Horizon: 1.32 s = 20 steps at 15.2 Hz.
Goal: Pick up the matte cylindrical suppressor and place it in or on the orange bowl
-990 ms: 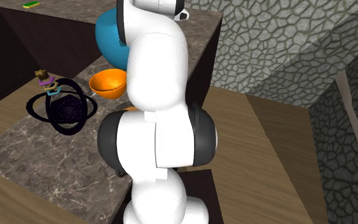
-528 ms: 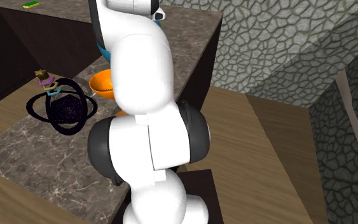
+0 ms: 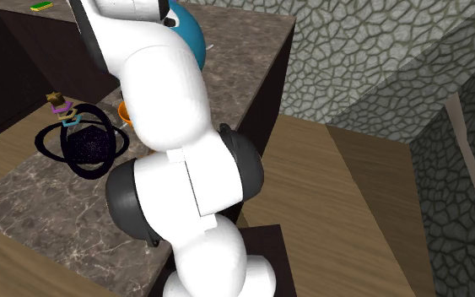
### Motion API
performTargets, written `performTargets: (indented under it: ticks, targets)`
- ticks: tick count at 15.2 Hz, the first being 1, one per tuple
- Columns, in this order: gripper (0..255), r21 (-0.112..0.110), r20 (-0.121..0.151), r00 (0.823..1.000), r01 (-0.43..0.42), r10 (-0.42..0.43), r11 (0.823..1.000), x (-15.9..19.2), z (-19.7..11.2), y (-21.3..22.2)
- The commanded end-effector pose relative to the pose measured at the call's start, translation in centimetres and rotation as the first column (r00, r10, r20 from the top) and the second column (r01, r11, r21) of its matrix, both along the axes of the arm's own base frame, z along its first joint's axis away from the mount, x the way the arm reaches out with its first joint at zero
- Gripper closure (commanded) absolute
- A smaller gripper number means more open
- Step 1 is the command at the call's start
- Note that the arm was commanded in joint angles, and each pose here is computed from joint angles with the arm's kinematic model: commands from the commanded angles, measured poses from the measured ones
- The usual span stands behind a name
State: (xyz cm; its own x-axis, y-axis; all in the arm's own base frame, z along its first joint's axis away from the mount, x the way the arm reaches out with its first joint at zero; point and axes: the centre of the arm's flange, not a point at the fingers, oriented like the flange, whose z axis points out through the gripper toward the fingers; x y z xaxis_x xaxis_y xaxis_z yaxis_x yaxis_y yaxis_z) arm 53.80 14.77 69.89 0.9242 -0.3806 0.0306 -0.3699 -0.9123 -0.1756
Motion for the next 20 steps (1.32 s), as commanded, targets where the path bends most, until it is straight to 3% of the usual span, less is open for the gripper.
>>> performTargets:
  ticks: [1, 4, 18, 20]
  targets:
    - [255, 0.001, 0.002, 1.0, -0.001, 0.001, 1.0, -0.6, 0.2, 2.7]
    - [255, 0.001, 0.002, 1.0, -0.001, 0.001, 1.0, -0.8, 0.2, 6.2]
    - [255, 0.001, 0.002, 1.0, -0.001, 0.001, 1.0, -0.8, -7.3, 6.2]
    - [255, 0.001, 0.002, 1.0, -0.001, 0.001, 1.0, -0.8, -7.3, 6.2]
